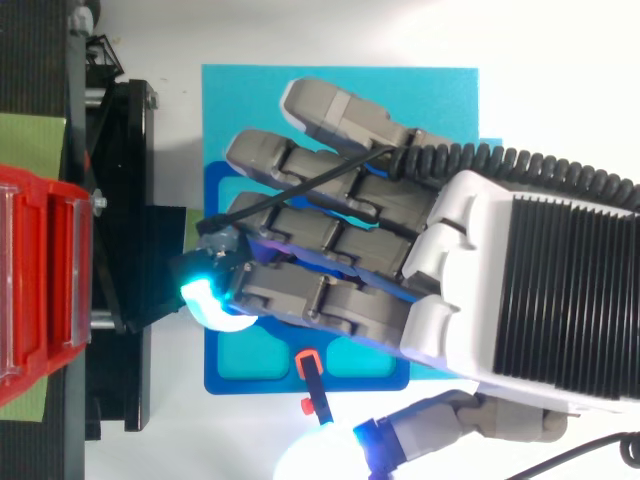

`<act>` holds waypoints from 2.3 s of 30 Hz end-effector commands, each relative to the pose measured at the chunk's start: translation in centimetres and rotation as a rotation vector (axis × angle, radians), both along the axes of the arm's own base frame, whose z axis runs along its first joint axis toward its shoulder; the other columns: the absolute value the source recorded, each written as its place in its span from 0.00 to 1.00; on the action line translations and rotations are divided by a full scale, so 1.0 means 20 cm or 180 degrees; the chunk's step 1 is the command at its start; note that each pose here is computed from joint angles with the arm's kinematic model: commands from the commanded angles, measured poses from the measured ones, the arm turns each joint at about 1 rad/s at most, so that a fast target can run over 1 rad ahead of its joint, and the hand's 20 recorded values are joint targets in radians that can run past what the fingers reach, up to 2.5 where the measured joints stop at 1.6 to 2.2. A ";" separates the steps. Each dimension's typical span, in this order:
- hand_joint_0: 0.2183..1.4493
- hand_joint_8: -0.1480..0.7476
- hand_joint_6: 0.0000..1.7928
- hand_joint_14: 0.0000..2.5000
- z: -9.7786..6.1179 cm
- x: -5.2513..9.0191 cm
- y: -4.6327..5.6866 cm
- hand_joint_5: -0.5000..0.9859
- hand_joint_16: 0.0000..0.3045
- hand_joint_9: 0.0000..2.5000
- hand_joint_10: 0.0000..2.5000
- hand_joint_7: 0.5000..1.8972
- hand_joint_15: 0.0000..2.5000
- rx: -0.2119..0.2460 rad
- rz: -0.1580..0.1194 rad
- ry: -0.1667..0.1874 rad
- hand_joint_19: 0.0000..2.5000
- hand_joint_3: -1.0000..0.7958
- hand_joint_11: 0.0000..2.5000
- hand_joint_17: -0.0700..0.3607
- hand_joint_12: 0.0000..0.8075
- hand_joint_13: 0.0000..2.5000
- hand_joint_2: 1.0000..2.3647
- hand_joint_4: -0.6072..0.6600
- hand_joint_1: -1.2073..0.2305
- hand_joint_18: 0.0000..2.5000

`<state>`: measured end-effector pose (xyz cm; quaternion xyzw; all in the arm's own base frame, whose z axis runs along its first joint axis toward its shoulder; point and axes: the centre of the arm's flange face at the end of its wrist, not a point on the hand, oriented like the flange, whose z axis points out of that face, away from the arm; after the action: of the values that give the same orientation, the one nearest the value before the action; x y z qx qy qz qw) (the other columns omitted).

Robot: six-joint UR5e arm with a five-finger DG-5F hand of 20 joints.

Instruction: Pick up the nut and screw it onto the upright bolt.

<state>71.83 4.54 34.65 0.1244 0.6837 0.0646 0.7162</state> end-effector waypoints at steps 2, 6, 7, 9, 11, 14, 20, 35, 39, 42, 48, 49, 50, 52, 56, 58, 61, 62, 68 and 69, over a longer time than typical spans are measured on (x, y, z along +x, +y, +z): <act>0.20 0.42 0.28 0.00 -0.06 -0.02 -0.02 0.26 0.16 0.19 0.00 0.19 0.00 0.0024 -0.0006 0.0062 0.00 0.28 0.00 0.42 0.41 0.03 0.00 0.60 0.77 0.00; 0.20 0.42 0.28 0.00 -0.06 -0.02 -0.03 0.26 0.16 0.20 0.00 0.20 0.00 0.0053 -0.0010 0.0059 0.00 0.28 0.00 0.42 0.41 0.03 0.00 0.60 0.77 0.00; 0.20 0.42 0.28 0.00 -0.06 -0.02 -0.04 0.26 0.16 0.20 0.00 0.21 0.00 0.0053 -0.0015 0.0059 0.00 0.28 0.00 0.42 0.41 0.03 0.00 0.61 0.77 0.00; 0.20 0.42 0.28 0.00 -0.06 -0.02 -0.05 0.27 0.16 0.20 0.00 0.23 0.00 0.0053 0.0004 0.0059 0.00 0.28 0.00 0.42 0.41 0.03 0.00 0.61 0.77 0.00; 0.20 0.42 0.28 0.00 -0.06 -0.02 -0.05 0.27 0.16 0.20 0.00 0.25 0.00 0.0052 0.0029 0.0059 0.00 0.28 0.00 0.42 0.41 0.03 0.00 0.62 0.77 0.00; 0.20 0.43 0.28 0.00 -0.07 -0.02 -0.06 0.27 0.16 0.20 0.00 0.30 0.00 0.0051 0.0024 0.0064 0.00 0.28 0.00 0.42 0.41 0.03 0.00 0.63 0.78 0.00; 0.20 0.43 0.28 0.00 -0.06 -0.02 -0.06 0.28 0.16 0.20 0.00 0.35 0.00 0.0047 0.0029 0.0059 0.00 0.28 0.00 0.42 0.42 0.04 0.00 0.64 0.78 0.00; 0.23 0.39 0.28 0.00 -0.07 -0.02 -0.12 0.33 0.08 0.32 0.00 0.40 0.00 0.0034 -0.0006 0.0074 0.00 0.28 0.00 0.30 0.30 0.14 0.00 0.64 0.73 0.00; 0.23 0.40 0.28 0.00 -0.07 -0.02 -0.16 0.34 0.08 0.35 0.00 0.43 0.00 0.0020 -0.0031 0.0089 0.00 0.28 0.00 0.28 0.29 0.16 0.00 0.62 0.72 0.02; 0.23 0.41 0.28 0.00 -0.06 -0.02 -0.17 0.34 0.07 0.36 0.00 0.45 0.00 0.0008 -0.0021 0.0081 0.00 0.28 0.00 0.28 0.28 0.17 0.00 0.61 0.71 0.03; 0.24 0.40 0.28 0.00 -0.07 -0.02 -0.21 0.35 0.07 0.39 0.00 0.48 0.00 -0.0049 -0.0007 0.0095 0.00 0.28 0.00 0.27 0.28 0.19 0.00 0.59 0.70 0.04; 0.24 0.40 0.28 0.00 -0.07 -0.02 -0.22 0.36 0.07 0.39 0.00 0.49 0.00 -0.0054 -0.0008 0.0096 0.00 0.28 0.00 0.27 0.27 0.19 0.00 0.58 0.70 0.05; 0.24 0.40 0.28 0.00 -0.07 -0.02 -0.22 0.36 0.07 0.39 0.00 0.50 0.00 -0.0054 -0.0003 0.0095 0.00 0.28 0.00 0.27 0.27 0.20 0.00 0.58 0.70 0.05; 0.24 0.40 0.28 0.00 -0.06 -0.02 -0.24 0.36 0.06 0.41 0.00 0.51 0.00 -0.0053 -0.0003 0.0091 0.00 0.28 0.00 0.26 0.27 0.20 0.00 0.57 0.70 0.06; 0.24 0.40 0.28 0.00 -0.08 -0.02 -0.27 0.38 0.06 0.44 0.00 0.57 0.00 -0.0065 0.0002 0.0143 0.00 0.28 0.00 0.26 0.25 0.22 0.00 0.55 0.69 0.07; 0.24 0.40 0.28 0.00 -0.08 -0.02 -0.28 0.39 0.05 0.48 0.00 0.60 0.00 -0.0066 -0.0002 0.0148 0.00 0.28 0.00 0.25 0.24 0.25 0.00 0.54 0.68 0.10; 0.24 0.40 0.28 0.00 -0.07 -0.03 -0.30 0.39 0.04 0.51 0.00 0.62 0.00 -0.0062 -0.0012 0.0134 0.00 0.28 0.00 0.23 0.22 0.27 0.00 0.55 0.67 0.12; 0.24 0.39 0.28 0.00 -0.08 -0.02 -0.32 0.39 0.04 0.51 0.00 0.62 0.00 -0.0063 -0.0022 0.0139 0.00 0.28 0.00 0.23 0.22 0.27 0.00 0.55 0.67 0.13; 0.25 0.45 0.28 0.00 -0.08 -0.02 -0.34 0.40 0.03 0.65 0.00 0.58 0.00 -0.0065 -0.0012 0.0148 0.00 0.28 0.00 0.21 0.19 0.35 0.00 0.57 0.63 0.18; 0.25 0.46 0.28 0.00 -0.07 -0.03 -0.35 0.40 0.03 0.66 0.00 0.56 0.00 -0.0063 -0.0012 0.0139 0.00 0.28 0.00 0.20 0.18 0.35 0.00 0.57 0.62 0.19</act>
<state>71.35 -2.07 33.21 0.1202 0.6994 0.0536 0.7025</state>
